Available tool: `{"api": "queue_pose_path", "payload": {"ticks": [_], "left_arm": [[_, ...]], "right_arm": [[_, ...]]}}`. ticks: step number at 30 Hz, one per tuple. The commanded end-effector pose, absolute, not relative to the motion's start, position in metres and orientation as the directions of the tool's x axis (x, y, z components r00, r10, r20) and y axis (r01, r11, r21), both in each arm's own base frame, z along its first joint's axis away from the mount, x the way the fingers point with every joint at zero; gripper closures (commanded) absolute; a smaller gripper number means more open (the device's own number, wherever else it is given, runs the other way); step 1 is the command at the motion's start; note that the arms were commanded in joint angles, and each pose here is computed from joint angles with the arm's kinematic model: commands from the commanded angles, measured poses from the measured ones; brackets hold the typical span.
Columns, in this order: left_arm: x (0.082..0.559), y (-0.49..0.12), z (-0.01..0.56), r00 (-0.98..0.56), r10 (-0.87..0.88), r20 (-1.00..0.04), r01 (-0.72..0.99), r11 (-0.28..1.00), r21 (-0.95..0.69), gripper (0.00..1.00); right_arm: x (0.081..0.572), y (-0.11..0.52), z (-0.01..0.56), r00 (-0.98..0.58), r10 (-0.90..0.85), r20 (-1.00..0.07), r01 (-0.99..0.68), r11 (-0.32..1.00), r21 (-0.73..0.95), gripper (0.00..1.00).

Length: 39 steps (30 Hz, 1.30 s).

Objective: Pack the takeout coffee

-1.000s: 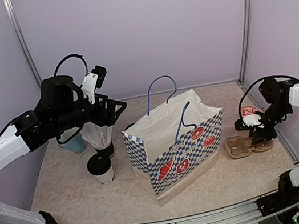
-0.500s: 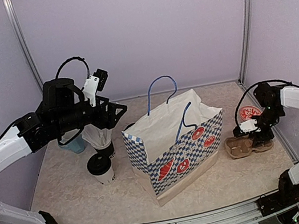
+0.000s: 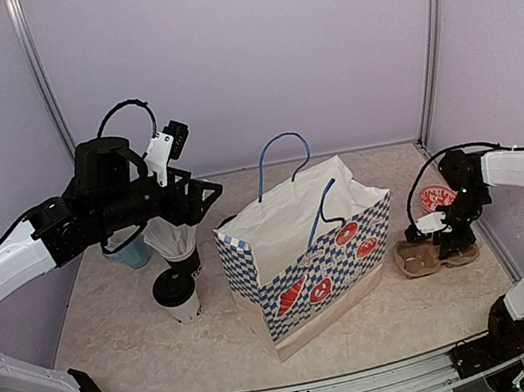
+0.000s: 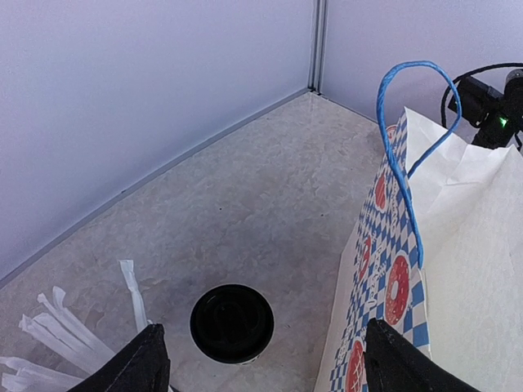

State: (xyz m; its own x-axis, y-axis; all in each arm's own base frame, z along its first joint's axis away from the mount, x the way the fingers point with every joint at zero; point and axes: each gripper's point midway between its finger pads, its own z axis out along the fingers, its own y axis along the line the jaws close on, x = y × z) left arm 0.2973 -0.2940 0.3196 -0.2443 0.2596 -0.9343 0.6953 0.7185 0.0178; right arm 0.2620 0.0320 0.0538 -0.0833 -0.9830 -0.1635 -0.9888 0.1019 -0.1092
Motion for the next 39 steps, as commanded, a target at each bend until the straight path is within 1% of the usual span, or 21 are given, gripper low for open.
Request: {"api": "queue_pose_path", "payload": {"ticks": [1,5,12,15,19,22,24,26,28,31,33,36,39], "left_arm": [[0.300,-0.297,0.318,-0.230,0.260,-0.938,0.707,0.707,0.023,0.20],[0.300,-0.297,0.315,-0.235,0.264,-0.936,0.708,0.706,0.022,0.20],[0.301,-0.298,0.314,-0.235,0.265,-0.935,0.707,0.707,0.022,0.20],[0.301,-0.299,0.315,-0.235,0.265,-0.935,0.708,0.706,0.022,0.20],[0.300,-0.298,0.318,-0.230,0.260,-0.938,0.709,0.705,0.022,0.20],[0.298,-0.298,0.323,-0.222,0.252,-0.942,0.710,0.703,0.021,0.19],[0.295,-0.299,0.329,-0.212,0.248,-0.945,0.715,0.699,0.023,0.19],[0.290,-0.303,0.337,-0.197,0.243,-0.950,0.737,0.676,0.020,0.19],[0.285,-0.306,0.345,-0.179,0.237,-0.955,0.753,0.658,0.022,0.19],[0.281,-0.313,0.356,-0.162,0.231,-0.959,0.769,0.639,0.025,0.19],[0.281,-0.319,0.358,-0.164,0.242,-0.956,0.776,0.630,0.026,0.19],[0.277,-0.329,0.358,-0.167,0.250,-0.954,0.789,0.614,0.022,0.19],[0.273,-0.337,0.356,-0.173,0.257,-0.951,0.798,0.603,0.018,0.19]], "right_arm": [[0.270,0.029,0.054,-0.089,-0.984,-0.156,-0.987,0.108,-0.119,0.57],[0.268,0.028,0.052,-0.093,-0.984,-0.149,-0.988,0.110,-0.108,0.60],[0.265,0.029,0.057,-0.104,-0.982,-0.159,-0.988,0.121,-0.100,0.73],[0.263,0.031,0.058,-0.108,-0.980,-0.167,-0.988,0.125,-0.095,0.77],[0.260,0.031,0.063,-0.123,-0.978,-0.171,-0.986,0.140,-0.087,0.78],[0.260,0.035,0.083,-0.134,-0.971,-0.199,-0.982,0.157,-0.105,0.78],[0.262,0.041,0.105,-0.139,-0.960,-0.242,-0.976,0.175,-0.132,0.79],[0.266,0.052,0.133,-0.137,-0.940,-0.311,-0.966,0.196,-0.168,0.79],[0.270,0.063,0.165,-0.129,-0.913,-0.388,-0.954,0.222,-0.204,0.79],[0.283,0.083,0.229,-0.098,-0.847,-0.523,-0.928,0.268,-0.259,0.77],[0.287,0.098,0.273,-0.059,-0.787,-0.615,-0.920,0.282,-0.272,0.77],[0.289,0.122,0.333,0.038,-0.680,-0.732,-0.919,0.265,-0.293,0.77],[0.286,0.150,0.377,0.128,-0.587,-0.800,-0.924,0.222,-0.311,0.77]]}}
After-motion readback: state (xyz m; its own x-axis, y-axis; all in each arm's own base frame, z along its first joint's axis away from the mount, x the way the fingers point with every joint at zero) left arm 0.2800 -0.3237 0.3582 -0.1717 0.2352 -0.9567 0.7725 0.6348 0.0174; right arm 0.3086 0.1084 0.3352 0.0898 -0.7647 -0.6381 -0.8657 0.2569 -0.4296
